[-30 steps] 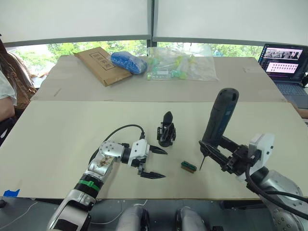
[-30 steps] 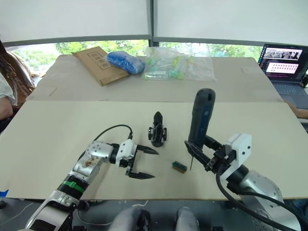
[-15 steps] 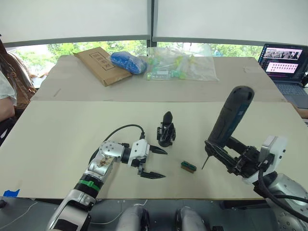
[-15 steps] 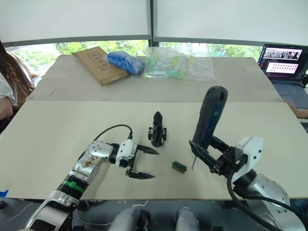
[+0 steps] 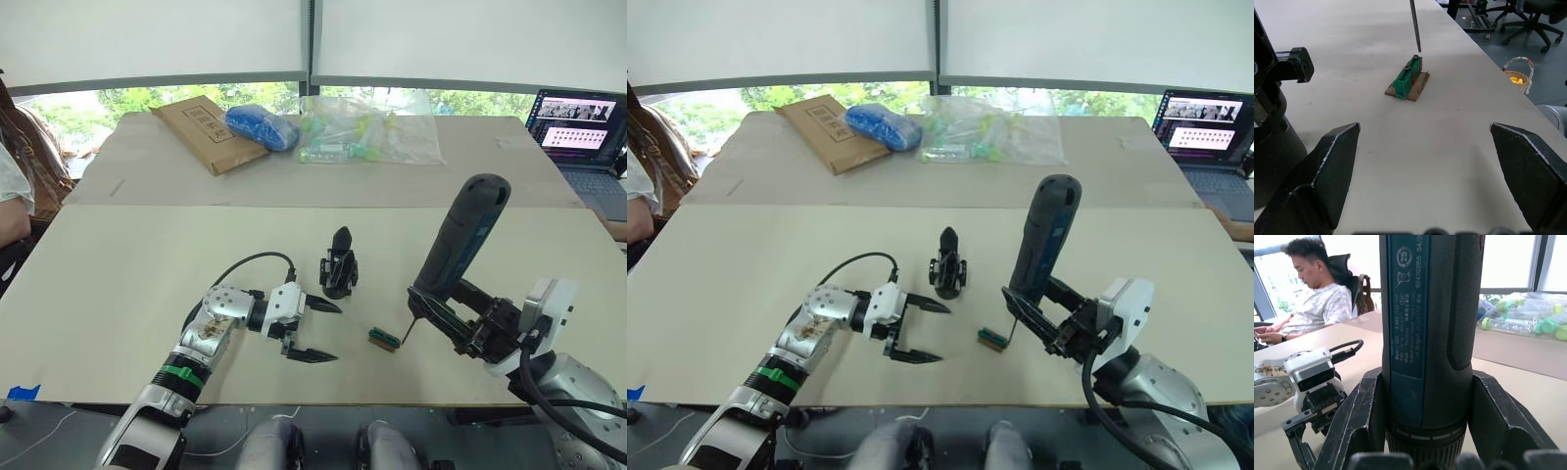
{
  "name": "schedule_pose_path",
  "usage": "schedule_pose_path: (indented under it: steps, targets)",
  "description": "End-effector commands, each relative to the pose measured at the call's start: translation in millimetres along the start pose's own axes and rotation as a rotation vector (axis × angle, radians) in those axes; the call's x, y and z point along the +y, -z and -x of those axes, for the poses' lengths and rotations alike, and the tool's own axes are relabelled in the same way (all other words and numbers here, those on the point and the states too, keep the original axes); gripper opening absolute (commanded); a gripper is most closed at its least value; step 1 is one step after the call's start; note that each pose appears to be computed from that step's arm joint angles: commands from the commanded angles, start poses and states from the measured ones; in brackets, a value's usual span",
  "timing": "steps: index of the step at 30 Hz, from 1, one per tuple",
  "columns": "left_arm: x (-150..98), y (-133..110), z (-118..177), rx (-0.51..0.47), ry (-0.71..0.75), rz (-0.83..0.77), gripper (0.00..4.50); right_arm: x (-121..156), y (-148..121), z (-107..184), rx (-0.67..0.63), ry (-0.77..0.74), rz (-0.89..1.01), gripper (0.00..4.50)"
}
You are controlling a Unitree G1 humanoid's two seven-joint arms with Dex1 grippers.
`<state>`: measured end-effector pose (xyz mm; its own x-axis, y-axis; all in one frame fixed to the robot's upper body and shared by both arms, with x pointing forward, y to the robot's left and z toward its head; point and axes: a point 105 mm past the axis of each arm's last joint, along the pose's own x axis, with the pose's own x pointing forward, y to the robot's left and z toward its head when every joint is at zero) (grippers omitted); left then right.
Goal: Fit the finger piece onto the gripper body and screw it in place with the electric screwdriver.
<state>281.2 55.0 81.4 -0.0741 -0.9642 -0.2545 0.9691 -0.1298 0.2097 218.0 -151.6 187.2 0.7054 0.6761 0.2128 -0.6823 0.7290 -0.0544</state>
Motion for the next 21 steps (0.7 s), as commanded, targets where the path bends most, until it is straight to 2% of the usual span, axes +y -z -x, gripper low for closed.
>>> schedule_pose_path:
  steps: [1,6,21]
  targets:
    - [3,-9,1,-0.009,-0.001,-0.043,4.50,12,-27,-2,-0.096,-0.041,0.079,1.91]
    - [2,-9,1,-0.007,0.000,-0.045,4.50,16,-31,-6,-0.105,-0.049,0.069,1.91]
    - [3,-9,0,-0.006,0.003,-0.052,4.50,11,-21,-6,-0.059,-0.037,0.085,1.91]
